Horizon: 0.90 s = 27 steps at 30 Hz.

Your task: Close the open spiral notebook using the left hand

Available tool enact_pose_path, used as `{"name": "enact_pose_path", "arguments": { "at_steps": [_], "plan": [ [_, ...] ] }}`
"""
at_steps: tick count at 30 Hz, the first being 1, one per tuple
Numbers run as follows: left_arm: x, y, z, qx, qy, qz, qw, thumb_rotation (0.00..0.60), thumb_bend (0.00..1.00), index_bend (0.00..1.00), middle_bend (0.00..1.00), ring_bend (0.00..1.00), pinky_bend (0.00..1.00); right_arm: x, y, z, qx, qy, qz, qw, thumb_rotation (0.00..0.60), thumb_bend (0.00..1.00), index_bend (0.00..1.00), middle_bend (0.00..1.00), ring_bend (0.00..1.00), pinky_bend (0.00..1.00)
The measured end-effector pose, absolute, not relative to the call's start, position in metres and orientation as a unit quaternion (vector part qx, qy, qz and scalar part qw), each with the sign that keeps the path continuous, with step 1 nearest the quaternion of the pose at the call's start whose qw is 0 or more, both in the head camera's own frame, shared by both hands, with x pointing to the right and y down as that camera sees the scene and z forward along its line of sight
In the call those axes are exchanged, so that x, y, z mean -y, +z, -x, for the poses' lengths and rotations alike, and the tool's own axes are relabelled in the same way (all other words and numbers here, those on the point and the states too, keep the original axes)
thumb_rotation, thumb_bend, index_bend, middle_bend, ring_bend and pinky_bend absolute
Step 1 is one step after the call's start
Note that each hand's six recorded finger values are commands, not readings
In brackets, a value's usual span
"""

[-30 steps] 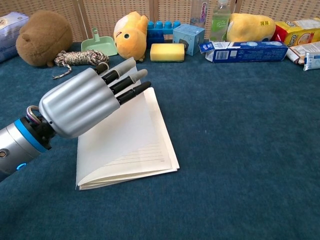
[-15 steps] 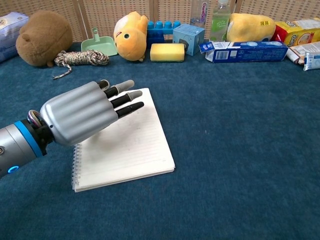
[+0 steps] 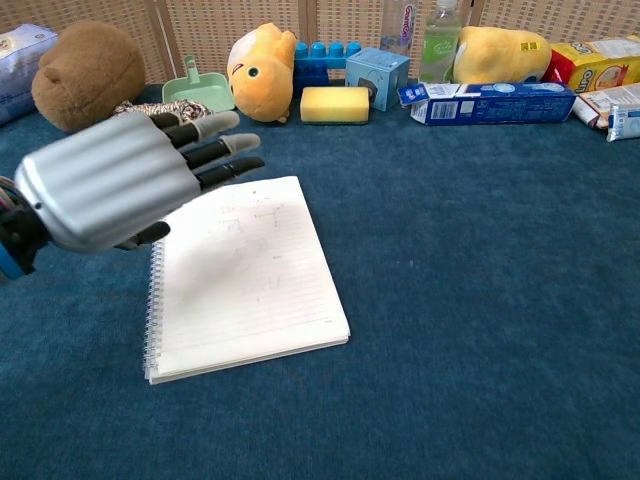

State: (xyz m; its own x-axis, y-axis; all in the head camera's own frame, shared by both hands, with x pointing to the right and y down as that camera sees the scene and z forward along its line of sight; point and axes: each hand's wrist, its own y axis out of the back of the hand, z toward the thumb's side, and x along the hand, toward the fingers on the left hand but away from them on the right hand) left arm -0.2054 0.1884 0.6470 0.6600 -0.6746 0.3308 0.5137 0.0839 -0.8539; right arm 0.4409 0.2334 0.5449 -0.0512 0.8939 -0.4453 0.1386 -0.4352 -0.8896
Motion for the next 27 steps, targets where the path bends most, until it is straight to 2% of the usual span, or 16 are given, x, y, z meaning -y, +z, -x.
{"name": "enact_pose_path", "arguments": {
  "at_steps": [8, 13, 27],
  "plan": [
    [-0.179, 0.609, 0.274, -0.109, -0.442, 0.542, 0.706, 0.600, 0.22, 0.00, 0.00, 0.00, 0.23, -0.234, 0.546, -0.438, 0.418, 0.589, 0.611, 0.324, 0.600, 0.00, 0.00, 0.00, 0.00, 0.04],
    [-0.183, 0.592, 0.312, -0.145, -0.458, 0.557, 0.677, 0.600, 0.22, 0.00, 0.00, 0.00, 0.19, -0.234, 0.546, -0.435, 0.416, 0.589, 0.609, 0.329, 0.600, 0.00, 0.00, 0.00, 0.00, 0.04],
    [-0.238, 0.550, 0.417, -0.286, -0.596, 0.555, 0.504, 0.600, 0.22, 0.00, 0.00, 0.00, 0.06, -0.232, 0.536, -0.436, 0.430, 0.594, 0.586, 0.344, 0.600, 0.00, 0.00, 0.00, 0.00, 0.04]
  ]
}}
